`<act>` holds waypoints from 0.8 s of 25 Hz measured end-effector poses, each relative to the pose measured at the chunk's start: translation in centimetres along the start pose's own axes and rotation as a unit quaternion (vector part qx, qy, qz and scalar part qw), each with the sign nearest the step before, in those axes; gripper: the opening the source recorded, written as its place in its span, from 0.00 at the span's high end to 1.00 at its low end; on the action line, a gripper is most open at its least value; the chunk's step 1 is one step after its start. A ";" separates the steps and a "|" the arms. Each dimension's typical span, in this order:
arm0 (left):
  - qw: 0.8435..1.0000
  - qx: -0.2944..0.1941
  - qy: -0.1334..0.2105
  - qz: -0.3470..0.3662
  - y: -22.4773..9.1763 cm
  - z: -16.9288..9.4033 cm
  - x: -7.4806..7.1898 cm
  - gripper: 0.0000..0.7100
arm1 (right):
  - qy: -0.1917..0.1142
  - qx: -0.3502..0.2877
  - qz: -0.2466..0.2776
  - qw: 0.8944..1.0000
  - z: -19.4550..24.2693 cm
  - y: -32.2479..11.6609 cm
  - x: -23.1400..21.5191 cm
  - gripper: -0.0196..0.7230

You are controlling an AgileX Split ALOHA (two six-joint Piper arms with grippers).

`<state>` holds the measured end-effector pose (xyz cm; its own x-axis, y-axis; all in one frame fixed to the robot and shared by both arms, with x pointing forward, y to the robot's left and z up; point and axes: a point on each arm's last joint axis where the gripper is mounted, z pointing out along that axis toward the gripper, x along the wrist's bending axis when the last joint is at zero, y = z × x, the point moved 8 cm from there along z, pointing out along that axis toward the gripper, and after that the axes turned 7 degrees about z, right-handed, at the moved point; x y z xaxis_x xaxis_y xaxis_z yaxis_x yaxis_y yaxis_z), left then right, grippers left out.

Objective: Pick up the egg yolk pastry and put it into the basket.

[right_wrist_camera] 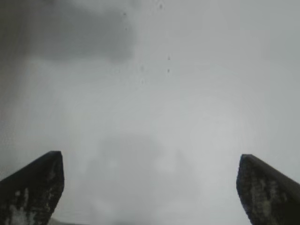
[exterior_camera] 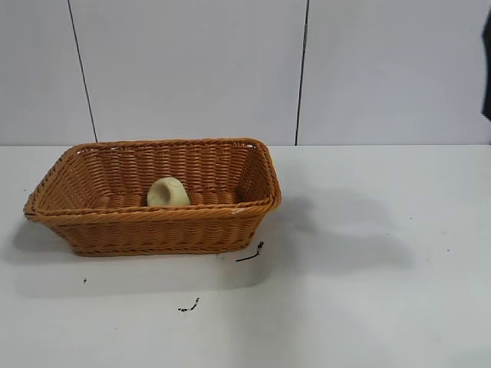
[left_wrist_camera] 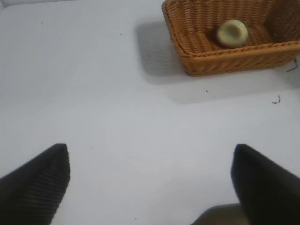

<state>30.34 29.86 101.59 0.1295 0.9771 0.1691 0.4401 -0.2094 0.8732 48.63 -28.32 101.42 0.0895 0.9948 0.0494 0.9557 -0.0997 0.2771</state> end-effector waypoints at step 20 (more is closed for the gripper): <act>1.000 0.000 0.000 0.000 0.0 0.0 0.0 0.02 | 0.051 -0.369 -0.026 0.928 -4.6 -16.2 -2.4 0.04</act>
<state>30.34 29.86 101.59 0.1295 0.9771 0.1691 0.4401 -0.2094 0.8732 31.64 -29.22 101.19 -0.0145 0.9952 0.0963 0.5024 -0.0760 0.8613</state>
